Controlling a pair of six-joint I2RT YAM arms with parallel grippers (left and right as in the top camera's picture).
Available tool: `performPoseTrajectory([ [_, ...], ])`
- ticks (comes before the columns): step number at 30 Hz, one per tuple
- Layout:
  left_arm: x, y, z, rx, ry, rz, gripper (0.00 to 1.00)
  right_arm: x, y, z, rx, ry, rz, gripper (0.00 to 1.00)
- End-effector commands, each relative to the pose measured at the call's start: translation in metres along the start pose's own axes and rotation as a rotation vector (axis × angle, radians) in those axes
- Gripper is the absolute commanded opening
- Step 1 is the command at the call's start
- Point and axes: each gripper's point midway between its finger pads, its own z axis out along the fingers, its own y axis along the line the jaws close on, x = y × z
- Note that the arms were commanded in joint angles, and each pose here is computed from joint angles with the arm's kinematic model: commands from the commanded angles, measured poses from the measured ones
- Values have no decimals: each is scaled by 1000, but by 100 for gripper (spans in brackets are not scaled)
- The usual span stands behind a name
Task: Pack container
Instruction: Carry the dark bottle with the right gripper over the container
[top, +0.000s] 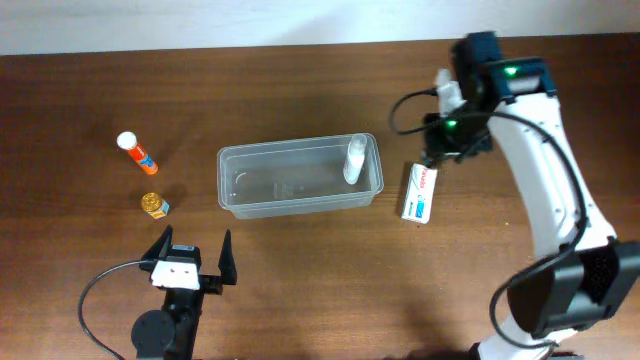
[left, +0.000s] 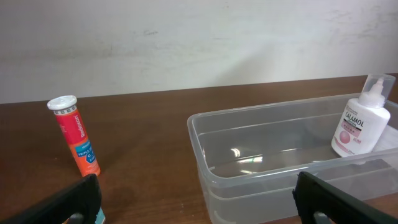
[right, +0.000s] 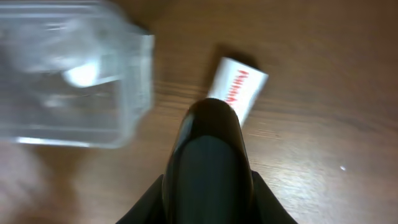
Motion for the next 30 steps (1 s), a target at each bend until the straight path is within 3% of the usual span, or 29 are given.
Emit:
performPoseTrajectory([
  [1,2,0,0,-4,1,15,99,2,39,-22,-31,-60,-67,19],
  [17,2,0,0,-3,1,15,99,-3,143,-1,-34,-158,-257,19],
  [30,2,0,0,-4,1,15,99,-8,143,66,41,-50,-247,19],
])
